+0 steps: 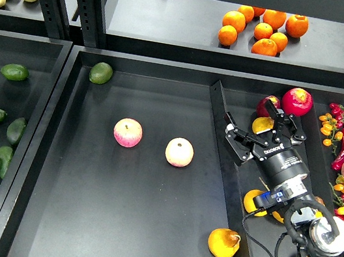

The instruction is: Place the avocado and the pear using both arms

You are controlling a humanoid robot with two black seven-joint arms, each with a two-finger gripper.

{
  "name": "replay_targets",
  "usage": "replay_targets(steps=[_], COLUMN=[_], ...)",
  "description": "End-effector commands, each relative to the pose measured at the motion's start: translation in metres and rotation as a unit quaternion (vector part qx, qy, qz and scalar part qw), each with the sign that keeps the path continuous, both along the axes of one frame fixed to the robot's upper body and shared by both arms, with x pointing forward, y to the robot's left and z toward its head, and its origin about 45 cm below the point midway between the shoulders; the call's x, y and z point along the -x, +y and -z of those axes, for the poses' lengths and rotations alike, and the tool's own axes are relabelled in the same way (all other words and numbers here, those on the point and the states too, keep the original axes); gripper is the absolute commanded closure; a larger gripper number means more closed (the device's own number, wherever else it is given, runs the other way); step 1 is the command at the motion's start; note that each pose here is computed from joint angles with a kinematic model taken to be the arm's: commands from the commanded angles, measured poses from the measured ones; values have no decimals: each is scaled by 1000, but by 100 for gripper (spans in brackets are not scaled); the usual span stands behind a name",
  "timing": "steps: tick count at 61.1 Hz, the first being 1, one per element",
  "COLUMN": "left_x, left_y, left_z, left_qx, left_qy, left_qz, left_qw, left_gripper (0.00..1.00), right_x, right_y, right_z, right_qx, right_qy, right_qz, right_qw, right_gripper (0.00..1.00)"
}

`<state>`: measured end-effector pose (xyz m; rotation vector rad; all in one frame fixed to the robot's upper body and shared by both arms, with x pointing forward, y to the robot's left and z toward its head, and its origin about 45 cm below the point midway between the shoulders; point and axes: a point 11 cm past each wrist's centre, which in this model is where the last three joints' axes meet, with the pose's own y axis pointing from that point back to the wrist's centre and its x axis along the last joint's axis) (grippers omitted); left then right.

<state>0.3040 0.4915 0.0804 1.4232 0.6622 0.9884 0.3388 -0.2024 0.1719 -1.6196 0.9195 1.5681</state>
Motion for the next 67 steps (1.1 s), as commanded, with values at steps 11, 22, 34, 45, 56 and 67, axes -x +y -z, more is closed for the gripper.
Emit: replay_targets(steps=[11,22,34,45,56,67], left_x=[-1,-1,-2,-4,-6,-17], left_y=[2,1,6,5,5,3], left_z=[-1,-2,-5,-7,-9,-19], left_qx=[-6,-6,-9,-5,-2,9], left_qy=[0,-1,-4,-10,-14,-36], left_qz=[4,7,4,-1,-3,-10], left_qw=[1000,1000,1000,1000,1000,999], left_gripper=[51,45,37,30,21,11], right_x=[2,2,2,2,2,2], right_y=[0,1,1,1,1,1], right_z=[2,2,3,3,3,3], right_qx=[0,0,1,1,1,1], right_qy=[3,3,3,3,4,4], right_qz=[-1,-1,-2,-2,-2,-3], right_qw=[1000,1000,1000,1000,1000,1000], right_gripper=[0,0,0,0,0,0])
